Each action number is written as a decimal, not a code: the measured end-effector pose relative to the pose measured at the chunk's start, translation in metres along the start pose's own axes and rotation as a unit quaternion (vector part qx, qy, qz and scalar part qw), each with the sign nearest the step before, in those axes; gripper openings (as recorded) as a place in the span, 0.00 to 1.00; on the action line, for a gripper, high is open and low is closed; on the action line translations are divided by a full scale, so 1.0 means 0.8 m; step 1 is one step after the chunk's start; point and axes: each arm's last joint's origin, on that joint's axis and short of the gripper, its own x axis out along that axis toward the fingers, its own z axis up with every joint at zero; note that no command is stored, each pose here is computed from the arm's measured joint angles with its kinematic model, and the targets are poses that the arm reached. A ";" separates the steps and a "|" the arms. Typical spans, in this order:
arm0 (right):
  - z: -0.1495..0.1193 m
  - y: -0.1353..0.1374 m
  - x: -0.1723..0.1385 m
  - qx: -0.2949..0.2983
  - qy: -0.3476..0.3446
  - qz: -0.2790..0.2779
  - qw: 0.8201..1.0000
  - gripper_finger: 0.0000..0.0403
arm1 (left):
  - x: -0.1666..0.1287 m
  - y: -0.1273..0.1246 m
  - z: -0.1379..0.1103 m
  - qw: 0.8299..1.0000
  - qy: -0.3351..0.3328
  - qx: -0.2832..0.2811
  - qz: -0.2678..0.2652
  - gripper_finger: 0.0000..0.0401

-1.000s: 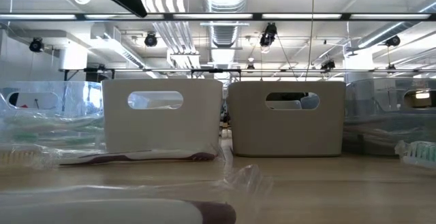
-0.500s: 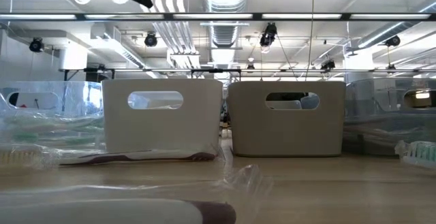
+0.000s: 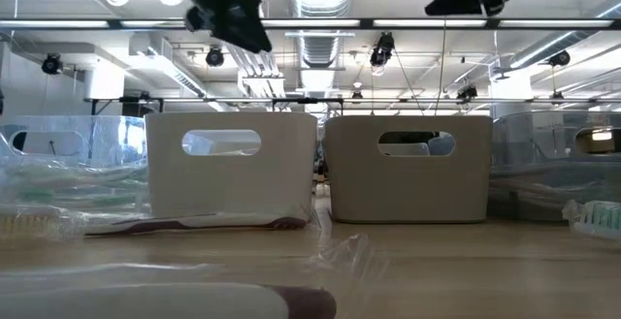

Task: Pick & Place Toothbrushes
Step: Put the orange toothbrush into the black bin

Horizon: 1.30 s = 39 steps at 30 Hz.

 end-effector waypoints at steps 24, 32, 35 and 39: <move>-0.013 -0.001 -0.001 -0.008 0.042 0.043 0.998 0.34 | 0.155 0.015 -0.004 0.981 0.154 -0.100 -0.070 0.42; -0.015 -0.001 -0.001 -0.010 0.050 0.043 0.998 0.36 | 0.203 0.010 -0.012 0.965 0.231 -0.116 -0.041 0.42; -0.015 -0.001 -0.001 -0.011 0.050 0.043 0.998 0.34 | 0.222 0.008 -0.024 0.956 0.259 -0.130 -0.045 0.42; -0.015 -0.001 -0.001 -0.012 0.051 0.043 0.998 0.31 | 0.239 0.008 -0.040 0.947 0.286 -0.140 -0.049 0.42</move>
